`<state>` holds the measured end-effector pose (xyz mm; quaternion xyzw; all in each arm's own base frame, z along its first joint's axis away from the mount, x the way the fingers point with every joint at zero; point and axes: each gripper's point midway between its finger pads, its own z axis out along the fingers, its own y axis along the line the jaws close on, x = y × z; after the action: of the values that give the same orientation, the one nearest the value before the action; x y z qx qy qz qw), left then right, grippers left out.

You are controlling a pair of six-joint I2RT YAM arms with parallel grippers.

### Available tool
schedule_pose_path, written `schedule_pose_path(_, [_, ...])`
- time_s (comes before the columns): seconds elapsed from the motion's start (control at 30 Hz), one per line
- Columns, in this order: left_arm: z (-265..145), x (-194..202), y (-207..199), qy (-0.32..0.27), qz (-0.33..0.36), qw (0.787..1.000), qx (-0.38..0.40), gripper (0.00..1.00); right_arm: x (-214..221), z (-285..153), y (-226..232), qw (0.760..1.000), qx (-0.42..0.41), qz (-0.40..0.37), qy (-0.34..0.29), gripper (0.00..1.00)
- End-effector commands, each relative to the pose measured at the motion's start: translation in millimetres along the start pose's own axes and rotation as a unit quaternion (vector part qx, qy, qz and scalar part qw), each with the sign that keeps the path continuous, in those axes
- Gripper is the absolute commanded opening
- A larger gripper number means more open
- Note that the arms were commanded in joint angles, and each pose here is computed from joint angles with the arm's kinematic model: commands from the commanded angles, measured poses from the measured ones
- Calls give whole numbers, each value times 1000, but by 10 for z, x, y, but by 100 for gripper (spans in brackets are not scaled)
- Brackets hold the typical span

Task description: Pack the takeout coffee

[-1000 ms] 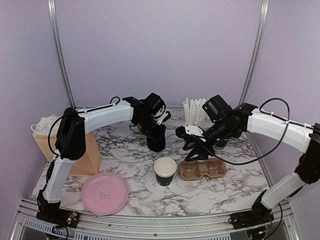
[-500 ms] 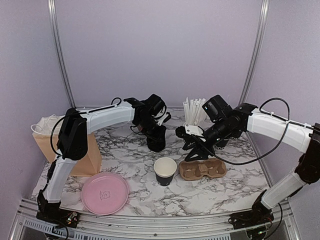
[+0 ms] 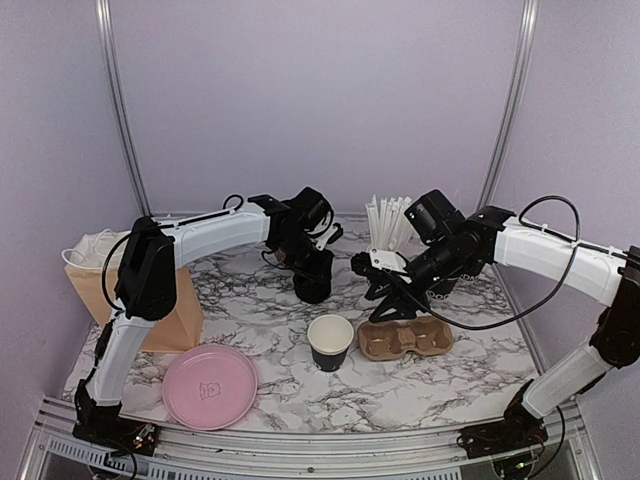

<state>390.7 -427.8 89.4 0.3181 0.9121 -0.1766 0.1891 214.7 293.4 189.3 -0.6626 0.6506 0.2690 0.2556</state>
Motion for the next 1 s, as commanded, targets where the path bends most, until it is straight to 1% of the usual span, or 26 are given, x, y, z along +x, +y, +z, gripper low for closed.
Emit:
schedule_pose_path(0.0, [74,37,51,12,-2,1000,-2,26,-7,-9,-42,1000,5,4,-4,53])
schedule_pose_path(0.17, [74,34,69,12,-3,1000,-4,26,-12,-6,-40,1000,4,4,-4,53])
schedule_pose_path(0.33, [19,9,52,8,-4,1000,-2,18,-4,1,-42,1000,4,6,-3,53])
schedule_pose_path(0.4, [-61,-32,18,1,-6,1000,2,15,-8,-2,-41,1000,4,5,-3,53])
schedule_pose_path(0.5, [-311,-168,-143,-22,-9,999,36,10,-18,-8,-43,1000,5,3,-4,53])
schedule_pose_path(0.6, [-599,-313,-227,-50,-5,998,44,8,-28,-17,-50,1000,6,3,-5,53])
schedule_pose_path(0.73, [-1069,-481,-320,-94,2,994,50,6,-118,-99,-48,1000,9,-1,-13,52])
schedule_pose_path(0.77, [-1246,-528,-370,-109,5,992,56,6,-162,-138,-60,1000,14,-5,-17,52])
schedule_pose_path(0.87, [-1667,-614,-550,-149,24,986,78,6,-305,-313,-223,998,58,-2,-33,51])
schedule_pose_path(0.97, [-2063,-674,-718,-196,42,975,96,5,-508,-635,-500,991,106,19,-75,52])
